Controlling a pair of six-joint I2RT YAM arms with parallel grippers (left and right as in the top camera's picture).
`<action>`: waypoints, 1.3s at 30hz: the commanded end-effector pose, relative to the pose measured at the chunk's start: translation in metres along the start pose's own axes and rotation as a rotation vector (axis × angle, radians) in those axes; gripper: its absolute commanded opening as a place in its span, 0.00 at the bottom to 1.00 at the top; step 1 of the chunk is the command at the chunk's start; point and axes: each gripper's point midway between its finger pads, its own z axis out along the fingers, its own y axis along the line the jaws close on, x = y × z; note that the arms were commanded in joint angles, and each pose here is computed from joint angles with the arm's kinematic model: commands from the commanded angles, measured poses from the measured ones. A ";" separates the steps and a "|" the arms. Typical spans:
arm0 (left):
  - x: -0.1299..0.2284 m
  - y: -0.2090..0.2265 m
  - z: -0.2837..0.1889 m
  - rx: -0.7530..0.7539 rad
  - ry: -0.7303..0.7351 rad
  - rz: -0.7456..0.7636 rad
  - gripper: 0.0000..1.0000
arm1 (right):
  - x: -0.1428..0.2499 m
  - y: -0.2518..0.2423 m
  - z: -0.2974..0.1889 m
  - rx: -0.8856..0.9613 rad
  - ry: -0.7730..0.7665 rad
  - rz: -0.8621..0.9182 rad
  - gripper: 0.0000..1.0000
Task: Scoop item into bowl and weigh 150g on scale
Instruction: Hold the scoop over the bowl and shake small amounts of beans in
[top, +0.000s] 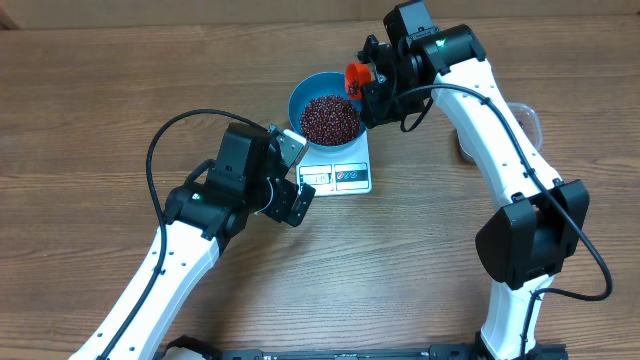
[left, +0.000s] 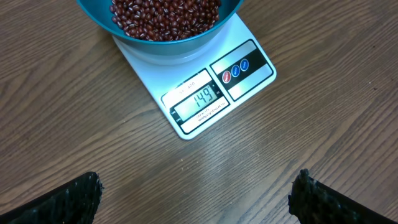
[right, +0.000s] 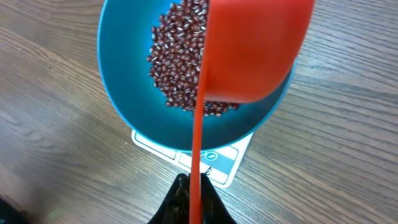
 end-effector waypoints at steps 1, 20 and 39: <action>0.002 -0.001 0.003 -0.001 0.008 -0.002 1.00 | -0.008 0.009 -0.011 -0.029 -0.037 -0.028 0.04; 0.002 -0.001 0.003 -0.001 0.008 -0.002 1.00 | -0.004 0.010 -0.005 0.063 -0.017 -0.060 0.04; 0.002 -0.001 0.003 0.000 0.008 -0.002 0.99 | -0.001 0.007 -0.002 0.201 -0.004 -0.135 0.04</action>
